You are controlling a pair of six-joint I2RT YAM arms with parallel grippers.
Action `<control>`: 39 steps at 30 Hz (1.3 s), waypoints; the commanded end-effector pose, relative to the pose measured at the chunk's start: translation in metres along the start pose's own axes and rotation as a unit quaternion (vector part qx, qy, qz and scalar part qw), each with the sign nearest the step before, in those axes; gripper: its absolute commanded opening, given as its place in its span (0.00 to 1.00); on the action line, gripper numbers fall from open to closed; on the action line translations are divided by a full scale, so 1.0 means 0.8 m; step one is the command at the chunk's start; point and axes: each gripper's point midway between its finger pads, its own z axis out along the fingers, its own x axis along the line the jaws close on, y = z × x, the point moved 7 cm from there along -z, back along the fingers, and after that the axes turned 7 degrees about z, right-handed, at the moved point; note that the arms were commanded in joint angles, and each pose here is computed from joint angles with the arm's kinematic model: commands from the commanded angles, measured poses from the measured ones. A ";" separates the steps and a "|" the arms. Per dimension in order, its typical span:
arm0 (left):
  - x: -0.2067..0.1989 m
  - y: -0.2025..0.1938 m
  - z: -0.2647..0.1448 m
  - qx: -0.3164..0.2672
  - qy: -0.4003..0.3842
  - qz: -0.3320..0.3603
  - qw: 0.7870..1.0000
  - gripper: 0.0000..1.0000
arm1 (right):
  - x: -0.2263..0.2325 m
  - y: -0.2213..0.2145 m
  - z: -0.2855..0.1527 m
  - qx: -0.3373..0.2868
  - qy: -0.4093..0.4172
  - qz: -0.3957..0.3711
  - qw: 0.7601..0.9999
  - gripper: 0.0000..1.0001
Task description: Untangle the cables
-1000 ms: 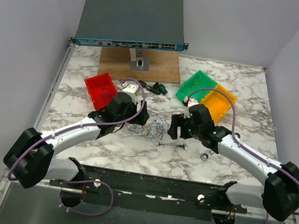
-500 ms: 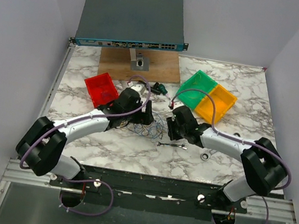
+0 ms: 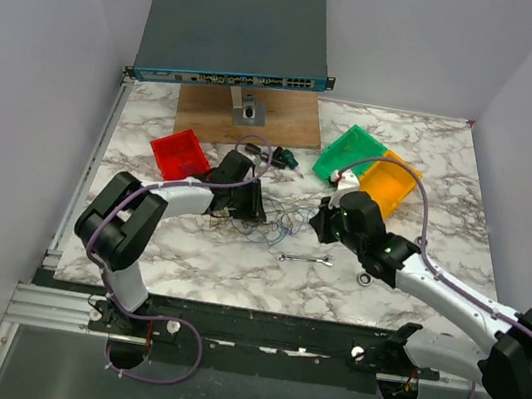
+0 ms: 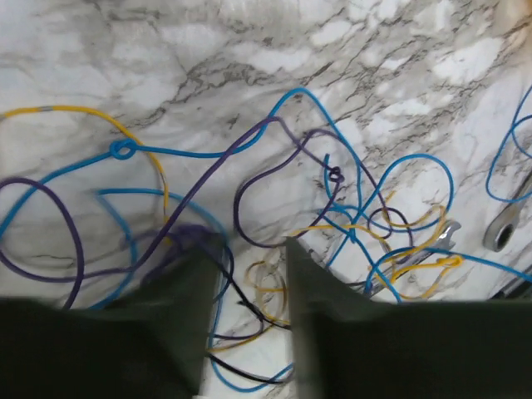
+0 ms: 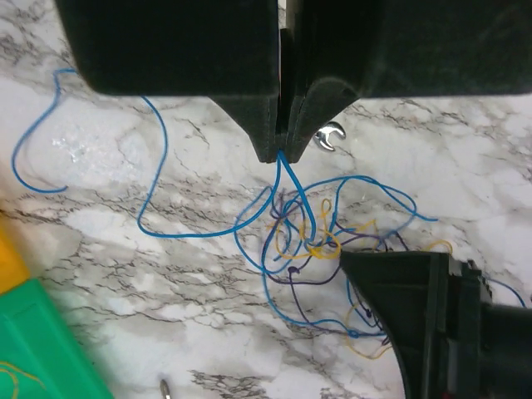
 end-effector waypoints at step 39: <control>0.003 0.005 -0.090 -0.184 0.020 0.056 0.981 0.00 | -0.047 0.271 -0.169 -0.296 -0.294 0.165 0.894 0.01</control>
